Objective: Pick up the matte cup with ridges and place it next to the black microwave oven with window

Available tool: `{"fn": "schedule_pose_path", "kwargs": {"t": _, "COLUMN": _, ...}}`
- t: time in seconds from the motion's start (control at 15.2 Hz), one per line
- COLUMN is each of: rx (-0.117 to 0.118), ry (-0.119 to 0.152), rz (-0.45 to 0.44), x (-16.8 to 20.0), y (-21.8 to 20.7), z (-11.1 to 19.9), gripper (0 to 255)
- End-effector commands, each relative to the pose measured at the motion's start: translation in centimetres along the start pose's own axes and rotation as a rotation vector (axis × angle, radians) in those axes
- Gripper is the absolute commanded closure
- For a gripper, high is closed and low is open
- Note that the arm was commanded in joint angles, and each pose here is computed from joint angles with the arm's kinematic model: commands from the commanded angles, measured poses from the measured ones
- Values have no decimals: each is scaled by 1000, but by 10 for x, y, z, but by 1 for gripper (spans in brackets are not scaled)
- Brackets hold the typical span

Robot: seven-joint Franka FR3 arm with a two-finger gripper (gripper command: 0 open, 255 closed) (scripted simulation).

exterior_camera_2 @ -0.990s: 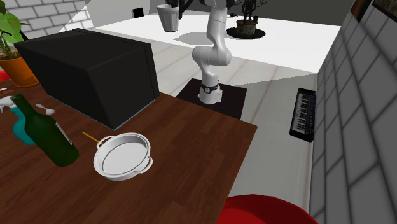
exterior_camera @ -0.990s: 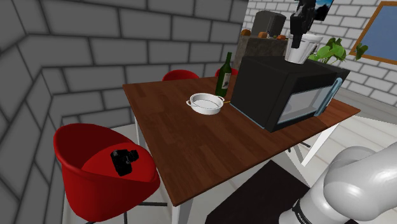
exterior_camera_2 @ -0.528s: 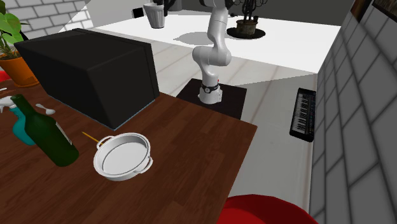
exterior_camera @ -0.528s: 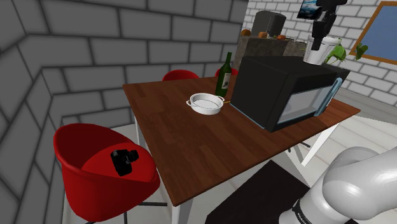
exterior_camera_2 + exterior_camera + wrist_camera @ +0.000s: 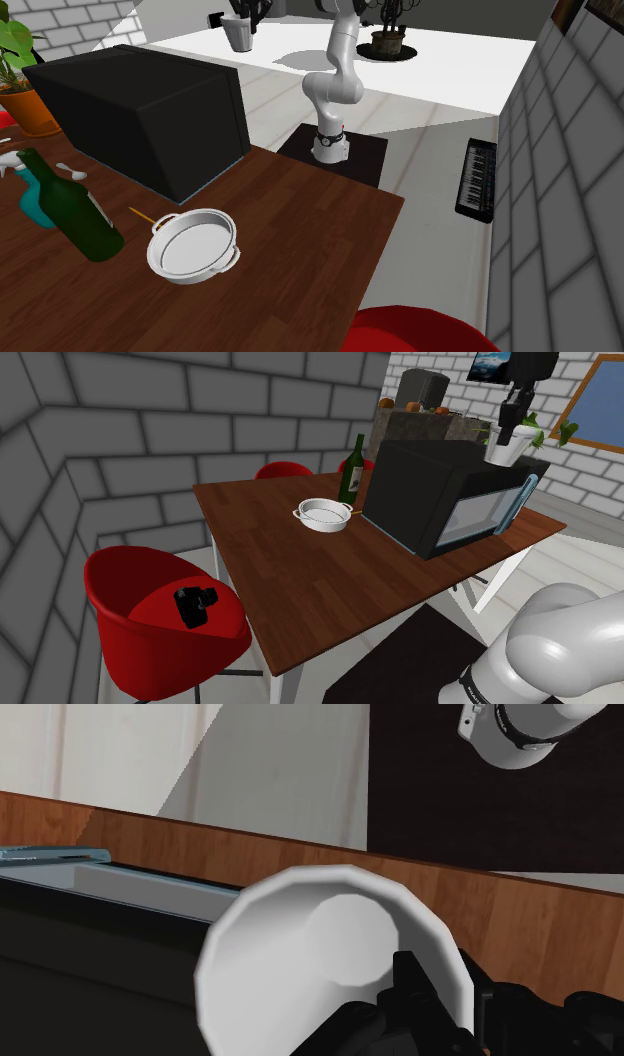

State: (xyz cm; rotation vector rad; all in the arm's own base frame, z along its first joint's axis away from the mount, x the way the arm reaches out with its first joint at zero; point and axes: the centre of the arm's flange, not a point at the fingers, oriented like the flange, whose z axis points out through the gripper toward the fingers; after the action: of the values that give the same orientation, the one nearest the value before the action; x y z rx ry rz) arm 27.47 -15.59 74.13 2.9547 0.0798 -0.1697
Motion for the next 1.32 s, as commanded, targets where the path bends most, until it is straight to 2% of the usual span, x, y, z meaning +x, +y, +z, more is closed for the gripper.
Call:
{"fn": "schedule_pose_path", "kwargs": {"t": 0.0, "rx": 0, "ry": 1, "rz": 0, "x": 1, "y": -2, "z": 10, "gripper": 255}}
{"fn": "schedule_pose_path", "kwargs": {"t": 1.25, "rx": 0, "ry": 1, "rz": 0, "x": 13, "y": -20, "z": 108, "gripper": 255}}
